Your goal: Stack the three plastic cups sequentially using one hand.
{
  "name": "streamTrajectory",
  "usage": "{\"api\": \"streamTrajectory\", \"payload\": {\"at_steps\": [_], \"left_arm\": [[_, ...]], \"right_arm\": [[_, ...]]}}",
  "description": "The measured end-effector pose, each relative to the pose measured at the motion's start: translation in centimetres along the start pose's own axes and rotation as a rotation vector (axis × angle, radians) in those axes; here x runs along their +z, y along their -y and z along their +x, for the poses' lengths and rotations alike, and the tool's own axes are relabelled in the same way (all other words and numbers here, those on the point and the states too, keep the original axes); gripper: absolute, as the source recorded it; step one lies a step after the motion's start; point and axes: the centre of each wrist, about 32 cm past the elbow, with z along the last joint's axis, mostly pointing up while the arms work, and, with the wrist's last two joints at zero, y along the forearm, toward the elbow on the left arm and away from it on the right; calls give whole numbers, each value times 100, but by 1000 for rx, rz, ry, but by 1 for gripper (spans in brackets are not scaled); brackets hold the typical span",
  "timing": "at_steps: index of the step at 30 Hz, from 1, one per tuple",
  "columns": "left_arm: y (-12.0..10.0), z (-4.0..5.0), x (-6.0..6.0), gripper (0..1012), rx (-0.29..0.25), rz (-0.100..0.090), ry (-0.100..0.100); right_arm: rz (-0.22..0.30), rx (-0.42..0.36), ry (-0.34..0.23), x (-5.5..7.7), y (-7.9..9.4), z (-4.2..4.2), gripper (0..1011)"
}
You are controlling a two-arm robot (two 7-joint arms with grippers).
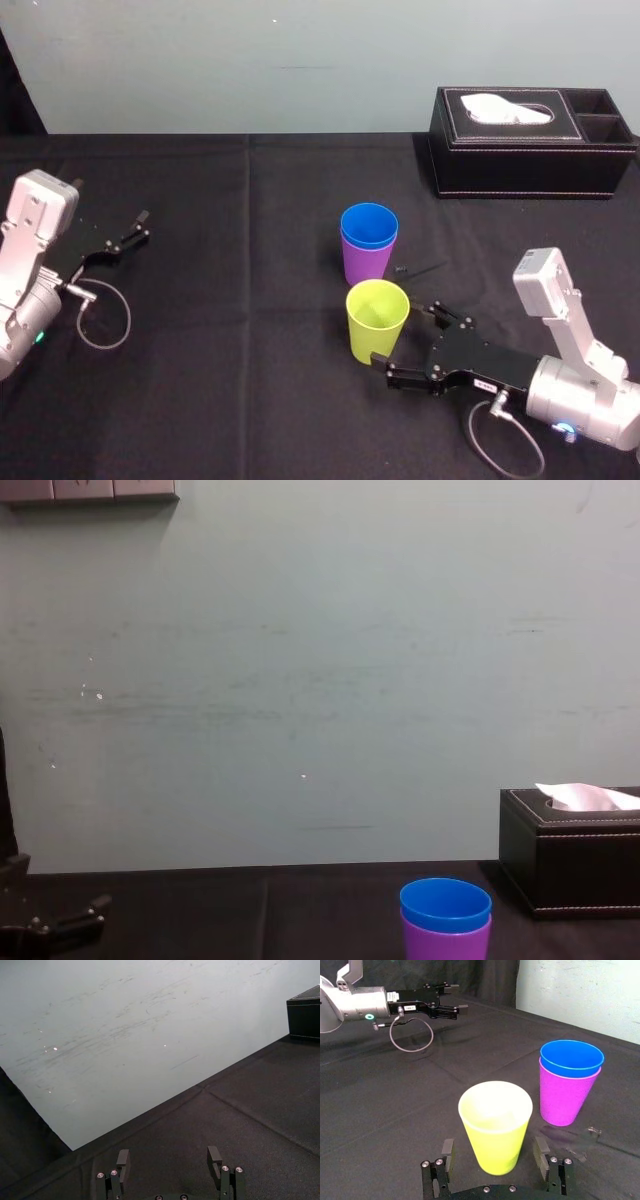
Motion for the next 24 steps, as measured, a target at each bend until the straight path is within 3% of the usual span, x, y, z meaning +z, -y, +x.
{"api": "streamTrajectory", "payload": {"at_steps": [24], "left_arm": [[0,0,0,1011,0,0,0]], "right_arm": [[4,-17,-18,33,-245,25,1003]]}}
